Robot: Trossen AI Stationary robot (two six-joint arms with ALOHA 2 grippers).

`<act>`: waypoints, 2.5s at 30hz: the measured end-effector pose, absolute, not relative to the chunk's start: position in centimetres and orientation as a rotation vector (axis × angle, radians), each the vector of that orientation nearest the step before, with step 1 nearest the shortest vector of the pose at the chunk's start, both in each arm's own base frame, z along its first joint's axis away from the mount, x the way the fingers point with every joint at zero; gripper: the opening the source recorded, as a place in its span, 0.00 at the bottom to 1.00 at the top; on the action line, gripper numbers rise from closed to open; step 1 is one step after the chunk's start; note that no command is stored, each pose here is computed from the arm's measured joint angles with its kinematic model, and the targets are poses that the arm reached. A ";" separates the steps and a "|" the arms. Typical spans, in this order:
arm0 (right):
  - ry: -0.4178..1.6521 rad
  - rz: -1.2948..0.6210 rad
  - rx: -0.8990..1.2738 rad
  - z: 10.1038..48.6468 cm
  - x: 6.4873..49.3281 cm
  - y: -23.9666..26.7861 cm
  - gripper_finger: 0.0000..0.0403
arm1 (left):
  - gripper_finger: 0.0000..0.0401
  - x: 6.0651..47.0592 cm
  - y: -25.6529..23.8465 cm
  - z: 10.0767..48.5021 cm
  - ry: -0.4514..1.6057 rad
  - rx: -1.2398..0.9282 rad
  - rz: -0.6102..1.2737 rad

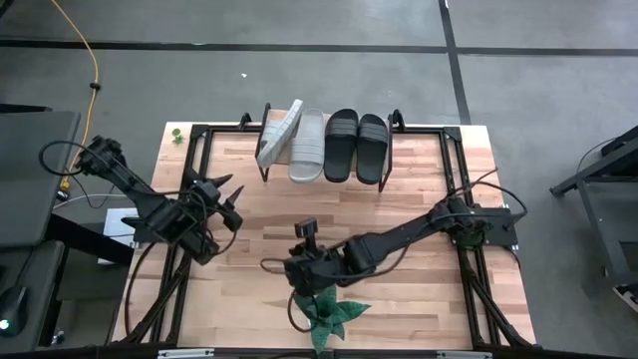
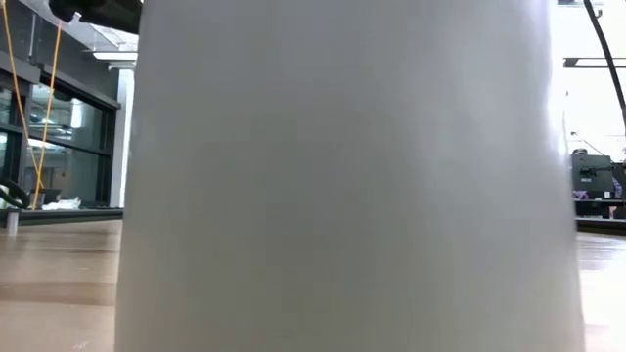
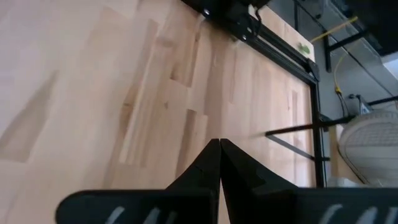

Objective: Pick and place slides into the shelf
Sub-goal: Put the gray slipper on the shelf

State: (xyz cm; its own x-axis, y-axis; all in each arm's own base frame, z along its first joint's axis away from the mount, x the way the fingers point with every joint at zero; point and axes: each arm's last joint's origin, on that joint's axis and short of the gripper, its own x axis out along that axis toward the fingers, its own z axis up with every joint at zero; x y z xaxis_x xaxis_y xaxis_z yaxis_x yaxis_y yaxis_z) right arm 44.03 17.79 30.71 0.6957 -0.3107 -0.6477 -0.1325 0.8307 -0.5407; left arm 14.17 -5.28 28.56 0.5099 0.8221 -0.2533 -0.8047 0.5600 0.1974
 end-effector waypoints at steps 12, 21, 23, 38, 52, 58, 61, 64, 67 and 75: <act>0.792 -0.061 -0.631 30.8 43.0 20.0 0.00 | 0.76 17.2 -2.0 25.6 0.397 -0.036 1.167; 0.812 -0.054 -0.626 30.6 42.8 20.1 0.00 | 0.71 20.5 0.1 25.5 0.453 -0.007 1.061; 0.824 -0.055 -0.624 30.6 42.7 20.1 0.00 | 0.69 20.6 0.2 25.7 0.458 0.011 1.055; 0.840 -0.059 -0.615 30.4 42.5 20.0 0.00 | 0.68 21.7 2.0 26.5 0.433 -0.019 1.009; 0.841 -0.054 -0.613 30.4 42.5 20.0 0.00 | 0.68 21.8 4.4 26.7 0.451 -0.075 0.984; 0.841 -0.053 -0.612 30.4 42.5 20.0 0.00 | 0.68 21.8 4.4 26.7 0.450 -0.078 0.991; 0.841 -0.054 -0.610 30.4 42.5 20.0 0.00 | 0.68 21.5 4.4 26.4 0.474 -0.077 1.015; 0.841 -0.053 -0.610 30.4 42.5 20.0 0.00 | 0.68 21.1 4.5 26.0 0.511 -0.060 1.068; 0.841 -0.053 -0.609 30.4 42.5 20.0 0.00 | 0.68 21.1 4.5 25.7 0.520 -0.058 1.083; 0.837 -0.054 -0.607 30.5 42.6 20.0 0.00 | 0.68 21.4 4.5 25.8 0.499 -0.074 1.073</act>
